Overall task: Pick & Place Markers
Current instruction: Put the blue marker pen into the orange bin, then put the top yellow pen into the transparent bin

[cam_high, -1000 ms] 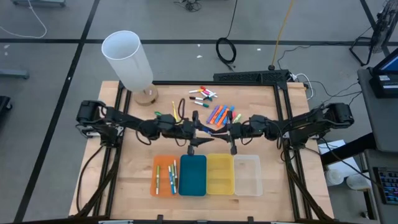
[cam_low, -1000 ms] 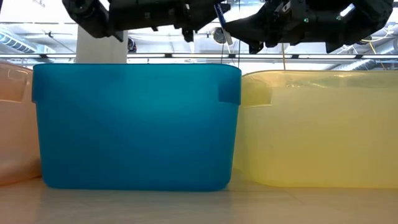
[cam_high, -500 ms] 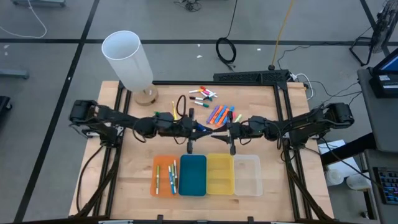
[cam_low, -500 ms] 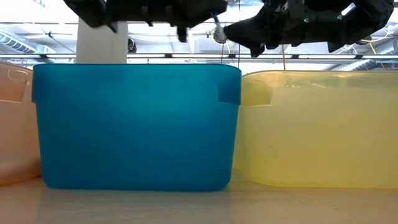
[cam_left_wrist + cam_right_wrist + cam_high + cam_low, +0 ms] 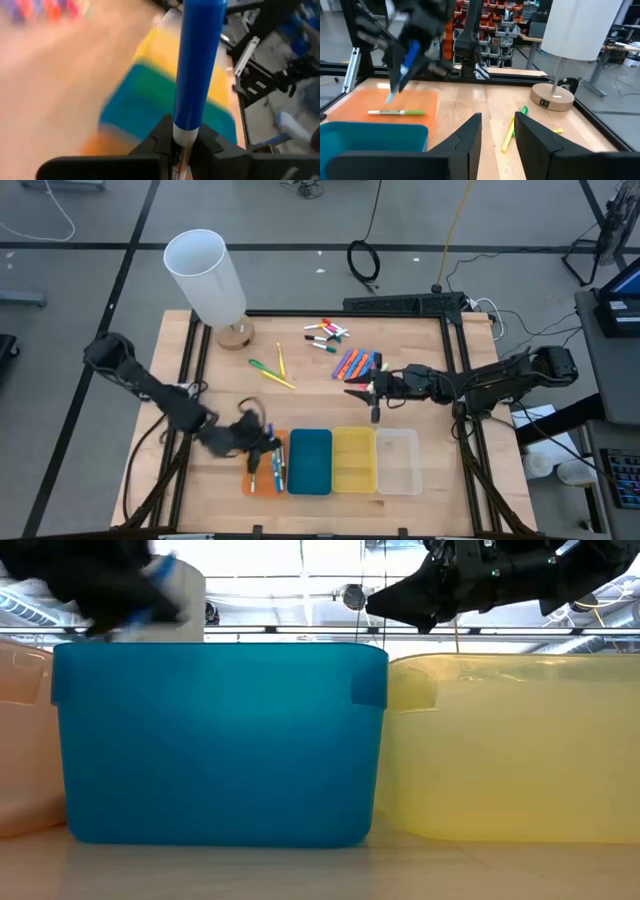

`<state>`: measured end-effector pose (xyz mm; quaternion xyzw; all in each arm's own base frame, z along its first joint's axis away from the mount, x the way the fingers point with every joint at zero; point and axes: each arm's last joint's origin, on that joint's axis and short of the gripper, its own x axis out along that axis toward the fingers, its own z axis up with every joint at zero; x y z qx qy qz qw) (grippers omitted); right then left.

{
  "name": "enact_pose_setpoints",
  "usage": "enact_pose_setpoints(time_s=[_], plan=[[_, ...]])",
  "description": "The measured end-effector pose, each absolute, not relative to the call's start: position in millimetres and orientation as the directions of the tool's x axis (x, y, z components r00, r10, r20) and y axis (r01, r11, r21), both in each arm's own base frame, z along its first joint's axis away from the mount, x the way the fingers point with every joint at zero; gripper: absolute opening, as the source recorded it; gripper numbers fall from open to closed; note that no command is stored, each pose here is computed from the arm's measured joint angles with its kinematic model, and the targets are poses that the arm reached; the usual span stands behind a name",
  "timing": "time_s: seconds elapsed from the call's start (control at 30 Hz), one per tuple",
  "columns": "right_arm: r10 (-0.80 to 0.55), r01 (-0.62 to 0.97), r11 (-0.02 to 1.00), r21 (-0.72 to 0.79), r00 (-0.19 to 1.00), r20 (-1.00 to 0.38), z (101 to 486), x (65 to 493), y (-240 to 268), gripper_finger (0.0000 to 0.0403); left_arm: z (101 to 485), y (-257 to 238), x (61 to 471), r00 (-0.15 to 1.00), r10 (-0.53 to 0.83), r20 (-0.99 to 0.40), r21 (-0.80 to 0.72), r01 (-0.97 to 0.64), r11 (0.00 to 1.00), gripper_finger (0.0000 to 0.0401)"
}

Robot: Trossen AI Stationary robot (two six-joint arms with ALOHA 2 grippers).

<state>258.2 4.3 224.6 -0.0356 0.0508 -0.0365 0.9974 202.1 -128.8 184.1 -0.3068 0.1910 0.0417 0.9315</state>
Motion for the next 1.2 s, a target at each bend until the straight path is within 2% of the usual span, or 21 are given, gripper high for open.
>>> enact_pose_setpoints(time_s=[0.1, 0.17, 0.27, 0.43, 0.63, 0.8, 0.9, 1.0, 1.1, 1.2], plan=[[-0.077, 0.07, 0.995, -0.074, 0.992, -0.096, 225.0, 258.2, 4.3, 0.0096, 163.1, -141.8, 179.9, 0.927, -0.048, -0.371, -0.686, -0.239, 0.688, 0.0031], [-0.077, 0.07, 0.995, -0.074, 0.993, -0.087, 225.8, 258.3, 4.3, 0.0095, 153.2, -144.6, 168.6, 0.921, -0.046, -0.387, -0.696, -0.259, 0.67, 0.0034], [-0.076, 0.07, 0.995, -0.074, 0.994, -0.084, 226.1, 258.3, 4.3, 0.0095, 153.1, -147.6, 164.2, 0.927, -0.055, -0.371, -0.714, -0.247, 0.655, 0.0071], [-0.076, 0.07, 0.994, -0.078, 0.994, -0.084, 226.1, 258.3, 4.3, 0.0094, 154.3, -147.7, 165.0, 0.928, -0.051, -0.368, -0.691, -0.237, 0.683, 0.0141], [-0.077, 0.07, 0.994, -0.08, 0.993, -0.084, 226.1, 258.3, 4.2, 0.0097, 154.5, -146.1, 166.0, 0.931, -0.03, -0.364, -0.661, -0.236, 0.712, 0.0189], [-0.077, 0.07, 0.994, -0.08, 0.993, -0.084, 226.1, 258.3, 4.2, 0.01, 172.5, -140.9, 167.7, 0.959, -0.036, -0.28, -0.673, -0.17, 0.72, 0.0206], [-0.076, 0.069, 0.994, -0.083, 0.994, -0.084, 226.1, 258.3, 4.2, 0.0098, 191.9, -132.9, 166.9, 0.98, -0.034, -0.195, -0.63, -0.099, 0.77, 0.0208], [-0.076, 0.068, 0.993, -0.1, 0.994, -0.083, 226.2, 258.3, 4.2, 0.0099, 209.1, -119.4, 165.4, 0.991, 0.004, -0.131, -0.523, -0.072, 0.849, 0.0209], [-0.076, 0.068, 0.993, -0.1, 0.994, -0.083, 226.2, 258.3, 4.2, 0.01, 223.6, -95.0, 166.8, 0.987, 0.143, -0.078, -0.461, -0.163, 0.872, 0.0209], [-0.076, 0.068, 0.993, -0.1, 0.994, -0.082, 226.3, 258.3, 4.2, 0.0098, 230.7, -63.7, 171.0, 0.954, 0.262, -0.149, -0.411, -0.3, 0.861, 0.0209]])
